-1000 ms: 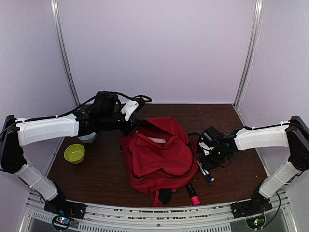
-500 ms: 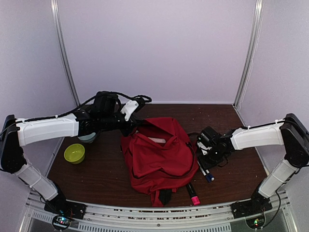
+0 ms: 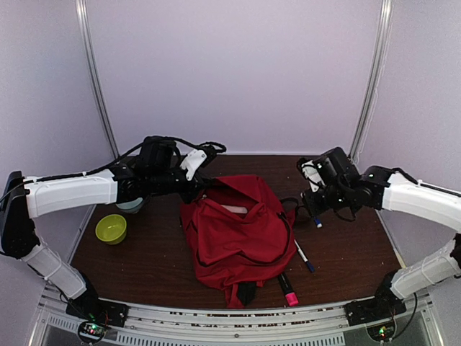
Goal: Pack the student bag
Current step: Place the pen in the lower front pocket of the bag.
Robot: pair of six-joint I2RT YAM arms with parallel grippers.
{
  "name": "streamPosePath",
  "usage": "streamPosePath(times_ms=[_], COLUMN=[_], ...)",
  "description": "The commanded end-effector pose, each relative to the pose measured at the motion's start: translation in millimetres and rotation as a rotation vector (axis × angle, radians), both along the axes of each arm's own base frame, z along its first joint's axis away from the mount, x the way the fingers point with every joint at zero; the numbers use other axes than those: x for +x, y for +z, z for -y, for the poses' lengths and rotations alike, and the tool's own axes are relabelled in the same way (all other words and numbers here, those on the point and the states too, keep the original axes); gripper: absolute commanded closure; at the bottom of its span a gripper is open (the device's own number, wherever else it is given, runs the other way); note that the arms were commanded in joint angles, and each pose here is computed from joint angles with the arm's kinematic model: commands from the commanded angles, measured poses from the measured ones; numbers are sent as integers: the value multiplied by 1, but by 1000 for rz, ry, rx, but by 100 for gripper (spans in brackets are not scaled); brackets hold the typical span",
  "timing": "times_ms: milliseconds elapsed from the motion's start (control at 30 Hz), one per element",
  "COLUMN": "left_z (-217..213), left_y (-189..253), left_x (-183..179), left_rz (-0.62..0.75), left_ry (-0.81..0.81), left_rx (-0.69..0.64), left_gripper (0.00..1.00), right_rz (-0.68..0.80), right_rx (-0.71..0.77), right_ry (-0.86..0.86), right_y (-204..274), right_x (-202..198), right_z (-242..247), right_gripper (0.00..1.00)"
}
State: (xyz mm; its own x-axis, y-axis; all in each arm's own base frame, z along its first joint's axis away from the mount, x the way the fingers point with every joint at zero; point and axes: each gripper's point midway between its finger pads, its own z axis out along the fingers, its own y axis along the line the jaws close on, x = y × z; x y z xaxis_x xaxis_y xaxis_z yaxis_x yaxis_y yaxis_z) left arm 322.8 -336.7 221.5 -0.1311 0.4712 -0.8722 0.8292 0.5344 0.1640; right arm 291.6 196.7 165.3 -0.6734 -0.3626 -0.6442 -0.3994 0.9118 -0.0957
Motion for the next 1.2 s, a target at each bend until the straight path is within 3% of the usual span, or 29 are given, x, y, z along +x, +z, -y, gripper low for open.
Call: streamPosePath(times_ms=[0, 100, 233, 333, 533, 600, 633, 733, 800, 1000, 1067, 1167], left_z=[8, 9, 9, 7, 0, 1, 2, 4, 5, 2, 1, 3], left_y=[41, 43, 45, 47, 40, 39, 38, 41, 42, 42, 41, 40], left_x=[3, 4, 0, -2, -2, -2, -2, 0, 0, 0, 1, 1], left_rz=[77, 68, 61, 66, 61, 63, 63, 66, 63, 66, 66, 66], left_ry=[-16, -10, -16, -16, 7, 0, -1, -3, -8, 2, 6, 2], left_rx=[-111, -129, -144, -154, -115, -120, -120, -125, -126, -113, -107, -103], left_gripper=[100, 100, 100, 100, 100, 100, 100, 100, 100, 100, 100, 100], right_rz=[423, 735, 817, 785, 681, 687, 691, 679, 649, 498, 414, 213], right_rx=[291, 508, 598, 549, 216, 175, 154, 95, 86, 230, 240, 213], right_ry=[500, 760, 905, 954, 954, 911, 887, 807, 774, 490, 332, 90], right_y=[110, 158, 165, 144, 57, 48, 46, 49, 62, 126, 122, 71], right_x=[-26, -51, -46, -28, 1, 6, 8, 19, 20, 7, 5, 0], right_z=[-104, -153, -201, -231, -230, -220, -215, -203, -198, -145, -111, -55], right_gripper=[100, 100, 100, 100, 100, 97, 90, 52, 40, 39, 39, 39])
